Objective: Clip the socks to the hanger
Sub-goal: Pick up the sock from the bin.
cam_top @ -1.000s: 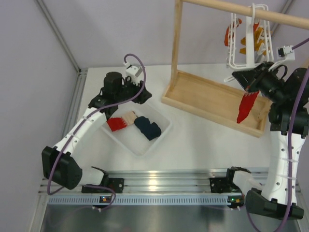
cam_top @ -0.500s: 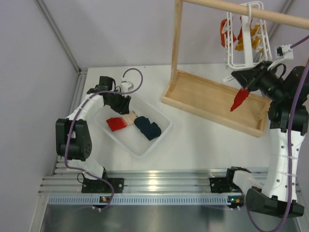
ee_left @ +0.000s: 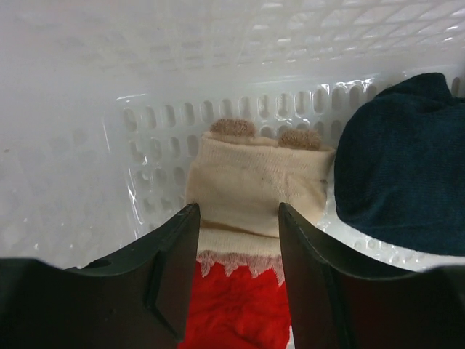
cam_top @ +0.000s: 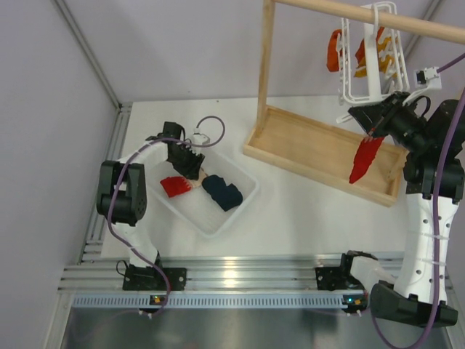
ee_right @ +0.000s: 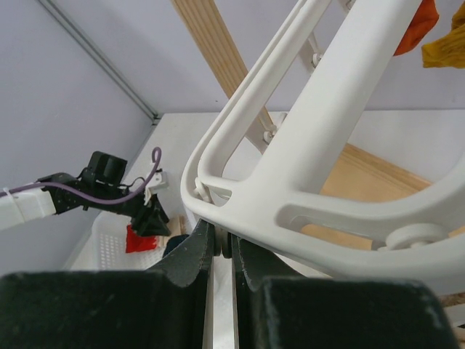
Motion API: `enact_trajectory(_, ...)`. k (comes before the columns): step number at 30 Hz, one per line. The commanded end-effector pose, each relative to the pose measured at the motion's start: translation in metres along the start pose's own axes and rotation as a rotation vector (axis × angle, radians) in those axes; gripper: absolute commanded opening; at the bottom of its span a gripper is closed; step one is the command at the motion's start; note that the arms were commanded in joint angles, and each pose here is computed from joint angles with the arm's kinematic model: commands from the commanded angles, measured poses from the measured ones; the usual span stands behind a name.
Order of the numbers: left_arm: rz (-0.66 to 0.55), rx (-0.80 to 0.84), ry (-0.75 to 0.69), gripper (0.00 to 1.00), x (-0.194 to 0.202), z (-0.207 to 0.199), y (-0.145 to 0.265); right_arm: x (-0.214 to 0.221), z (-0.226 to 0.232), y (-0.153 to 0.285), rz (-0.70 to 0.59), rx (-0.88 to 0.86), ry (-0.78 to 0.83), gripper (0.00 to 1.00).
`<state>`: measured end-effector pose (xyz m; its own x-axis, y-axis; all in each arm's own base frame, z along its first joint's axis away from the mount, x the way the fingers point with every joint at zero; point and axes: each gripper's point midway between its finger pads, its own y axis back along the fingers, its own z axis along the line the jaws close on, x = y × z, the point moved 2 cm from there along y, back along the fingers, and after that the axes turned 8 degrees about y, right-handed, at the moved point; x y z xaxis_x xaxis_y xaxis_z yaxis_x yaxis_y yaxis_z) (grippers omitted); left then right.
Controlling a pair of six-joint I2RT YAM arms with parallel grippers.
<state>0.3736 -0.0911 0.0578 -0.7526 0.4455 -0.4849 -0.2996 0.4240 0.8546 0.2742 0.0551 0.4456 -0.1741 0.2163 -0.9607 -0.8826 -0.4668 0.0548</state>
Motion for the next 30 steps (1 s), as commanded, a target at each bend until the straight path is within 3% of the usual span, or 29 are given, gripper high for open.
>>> enact_trajectory(1, -0.029, -0.033, -0.060, 0.54, -0.006, 0.006, -0.012, -0.022, -0.005, -0.002, -0.080, 0.045, 0.051, 0.00)
enact_trajectory(5, 0.011, -0.091, -0.033, 0.46, 0.004, 0.016, -0.026, -0.022, -0.004, 0.000, -0.081, 0.051, 0.051, 0.00)
enact_trajectory(10, 0.000, -0.092, -0.043, 0.19, 0.004, 0.011, -0.015, -0.023, -0.003, 0.002, -0.088, 0.052, 0.053, 0.00)
enact_trajectory(12, -0.020, -0.076, -0.042, 0.15, 0.000, 0.006, -0.005, -0.023, -0.003, 0.002, -0.092, 0.053, 0.051, 0.00)
enact_trajectory(17, -0.168, -0.065, -0.070, 0.03, -0.040, -0.010, 0.052, -0.022, -0.001, 0.003, -0.104, 0.047, 0.042, 0.00)
enact_trajectory(27, -0.587, 0.131, -0.226, 0.01, -0.146, -0.072, 0.161, -0.017, 0.004, -0.002, -0.112, -0.015, 0.012, 0.00)
enact_trajectory(30, -0.720, 0.187, -0.324, 0.02, -0.172, -0.107, 0.191, -0.018, 0.007, -0.001, -0.113, -0.032, 0.018, 0.00)
